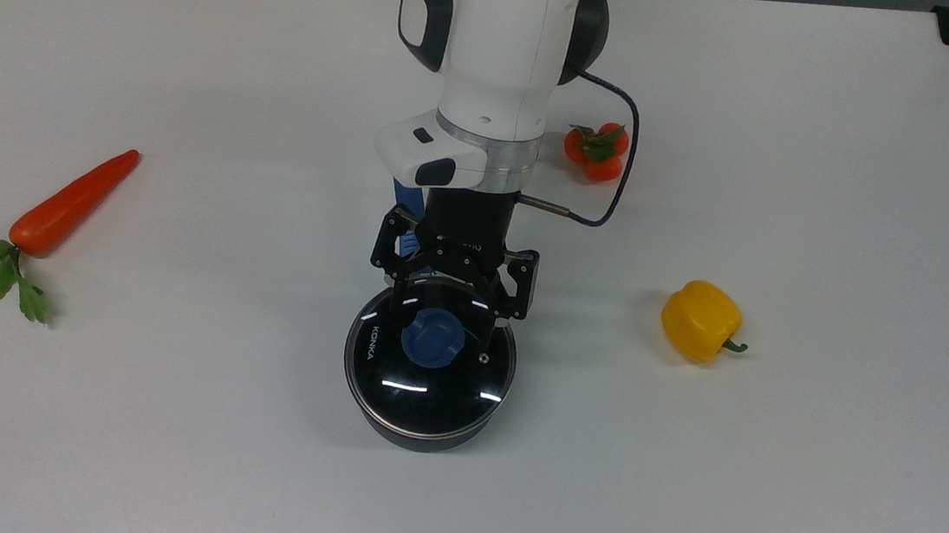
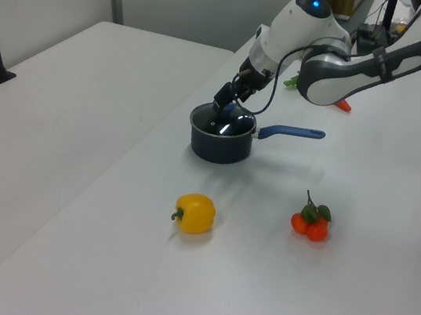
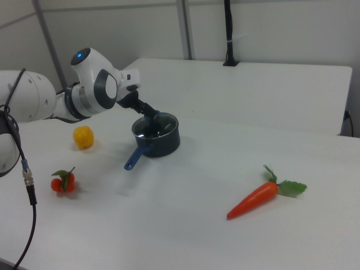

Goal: Open lid
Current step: 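Close the gripper on the blue knob of the glass lid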

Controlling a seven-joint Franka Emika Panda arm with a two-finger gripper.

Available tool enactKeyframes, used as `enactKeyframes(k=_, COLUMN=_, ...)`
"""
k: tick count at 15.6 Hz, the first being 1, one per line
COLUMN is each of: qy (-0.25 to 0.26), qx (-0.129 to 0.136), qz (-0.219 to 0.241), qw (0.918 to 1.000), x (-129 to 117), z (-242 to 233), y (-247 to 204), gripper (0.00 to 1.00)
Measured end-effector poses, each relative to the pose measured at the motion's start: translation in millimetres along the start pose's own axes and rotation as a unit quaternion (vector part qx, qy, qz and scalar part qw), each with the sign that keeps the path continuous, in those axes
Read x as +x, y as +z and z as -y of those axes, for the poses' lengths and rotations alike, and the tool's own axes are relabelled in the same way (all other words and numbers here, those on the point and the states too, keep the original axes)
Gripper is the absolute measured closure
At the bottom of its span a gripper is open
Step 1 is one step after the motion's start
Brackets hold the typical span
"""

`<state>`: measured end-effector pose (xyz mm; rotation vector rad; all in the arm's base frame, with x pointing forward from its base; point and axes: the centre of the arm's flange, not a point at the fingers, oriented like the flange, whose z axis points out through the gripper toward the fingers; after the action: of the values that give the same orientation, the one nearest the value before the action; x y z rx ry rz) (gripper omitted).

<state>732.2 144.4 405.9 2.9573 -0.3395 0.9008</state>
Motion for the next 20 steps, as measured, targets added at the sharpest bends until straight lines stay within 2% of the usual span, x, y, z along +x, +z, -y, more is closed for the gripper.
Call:
enactKeyframes(k=2, qy=-0.006, qx=-0.003, qz=-0.002, qw=1.0000, x=-0.3, z=0.5, y=2.8, gripper=0.00)
enactKeyframes(k=5, qy=-0.010, qx=-0.005, qz=-0.003, qw=0.9999, x=-1.1, z=0.4, y=4.8, gripper=0.08)
enactKeyframes(k=6, qy=-0.013, qx=-0.007, qz=-0.004, qw=0.9999, x=-1.4, z=0.5, y=5.2, gripper=0.17)
enactKeyframes(k=8, qy=-0.015, qx=-0.008, qz=-0.005, qw=0.9999, x=-1.6, z=0.5, y=5.4, gripper=0.20)
enactKeyframes(k=10, qy=-0.015, qx=-0.008, qz=-0.005, qw=0.9998, x=-1.6, z=0.7, y=5.4, gripper=0.32)
enactKeyframes(k=13, qy=-0.015, qx=-0.007, qz=-0.005, qw=0.9998, x=-1.7, z=1.1, y=5.3, gripper=0.33)
enactKeyframes(k=14, qy=-0.015, qx=-0.007, qz=-0.006, qw=0.9998, x=-1.2, z=1.4, y=4.6, gripper=0.38)
enactKeyframes(k=20, qy=-0.014, qx=-0.005, qz=-0.010, qw=0.9998, x=2.7, z=1.9, y=0.0, gripper=0.39)
